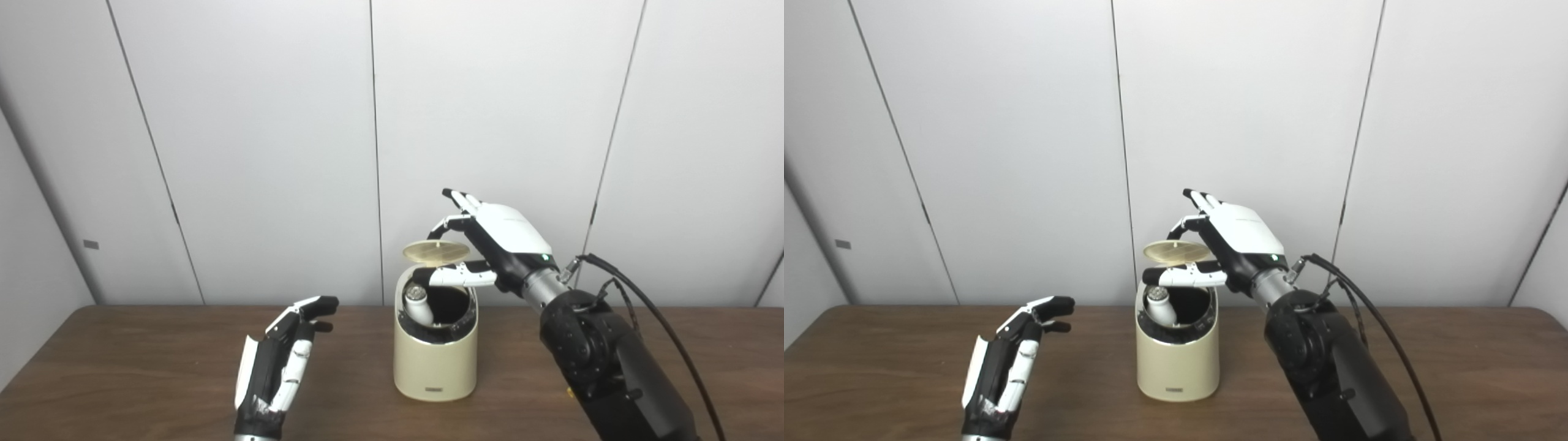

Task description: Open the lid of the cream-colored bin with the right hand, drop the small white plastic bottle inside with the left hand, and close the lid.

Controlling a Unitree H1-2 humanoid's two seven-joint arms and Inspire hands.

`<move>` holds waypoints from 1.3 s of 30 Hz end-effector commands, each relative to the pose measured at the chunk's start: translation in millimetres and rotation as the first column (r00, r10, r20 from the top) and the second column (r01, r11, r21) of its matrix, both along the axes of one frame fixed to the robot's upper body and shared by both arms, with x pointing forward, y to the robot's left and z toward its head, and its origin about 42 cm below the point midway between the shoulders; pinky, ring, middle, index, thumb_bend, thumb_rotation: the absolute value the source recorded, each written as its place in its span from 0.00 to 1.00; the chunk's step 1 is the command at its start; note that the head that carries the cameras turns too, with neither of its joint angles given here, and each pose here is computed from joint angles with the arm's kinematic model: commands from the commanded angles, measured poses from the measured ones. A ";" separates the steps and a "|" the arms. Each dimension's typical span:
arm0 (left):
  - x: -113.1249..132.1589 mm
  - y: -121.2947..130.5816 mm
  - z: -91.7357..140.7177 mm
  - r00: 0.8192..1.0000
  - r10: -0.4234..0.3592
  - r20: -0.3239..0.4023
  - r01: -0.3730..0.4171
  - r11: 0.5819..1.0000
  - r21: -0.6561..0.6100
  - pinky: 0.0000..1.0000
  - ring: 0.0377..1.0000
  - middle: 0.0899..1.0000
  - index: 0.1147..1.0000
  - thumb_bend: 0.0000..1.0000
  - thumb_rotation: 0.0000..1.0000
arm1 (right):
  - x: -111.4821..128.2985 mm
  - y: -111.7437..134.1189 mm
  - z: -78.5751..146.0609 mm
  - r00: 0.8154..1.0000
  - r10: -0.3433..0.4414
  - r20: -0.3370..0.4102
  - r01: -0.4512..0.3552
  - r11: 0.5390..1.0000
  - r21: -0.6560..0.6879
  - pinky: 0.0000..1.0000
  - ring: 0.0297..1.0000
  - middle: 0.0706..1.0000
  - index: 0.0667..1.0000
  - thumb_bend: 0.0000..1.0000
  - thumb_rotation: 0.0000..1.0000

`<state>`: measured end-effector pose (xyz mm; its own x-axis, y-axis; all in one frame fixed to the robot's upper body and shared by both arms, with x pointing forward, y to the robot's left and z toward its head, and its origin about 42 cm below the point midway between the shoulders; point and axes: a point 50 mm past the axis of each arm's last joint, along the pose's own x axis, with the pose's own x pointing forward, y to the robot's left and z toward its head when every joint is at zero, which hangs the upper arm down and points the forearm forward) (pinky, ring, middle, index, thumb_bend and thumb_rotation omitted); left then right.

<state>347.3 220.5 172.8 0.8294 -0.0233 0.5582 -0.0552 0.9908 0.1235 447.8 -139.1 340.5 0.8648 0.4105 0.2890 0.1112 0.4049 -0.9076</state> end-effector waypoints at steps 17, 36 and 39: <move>0.4 1.4 26.3 0.994 0.007 0.106 -0.008 1.000 0.009 0.65 0.73 0.72 0.68 0.44 0.89 | -21.6 -6.5 10.8 0.999 -0.026 0.043 0.023 0.996 0.081 1.00 1.00 0.94 0.51 0.96 0.99; -18.8 4.9 49.6 0.993 0.063 0.097 -0.061 0.998 -0.024 0.72 0.76 0.72 0.68 0.51 0.87 | -19.7 -8.1 -34.5 0.991 -0.017 -0.131 0.027 0.997 0.073 1.00 1.00 0.99 0.58 0.95 0.97; -21.2 4.9 54.1 0.992 0.073 0.101 -0.071 0.997 -0.023 0.72 0.76 0.72 0.68 0.51 0.87 | -19.6 -7.1 -43.1 0.988 -0.005 -0.156 0.019 0.996 0.088 1.00 1.00 0.99 0.58 0.94 0.94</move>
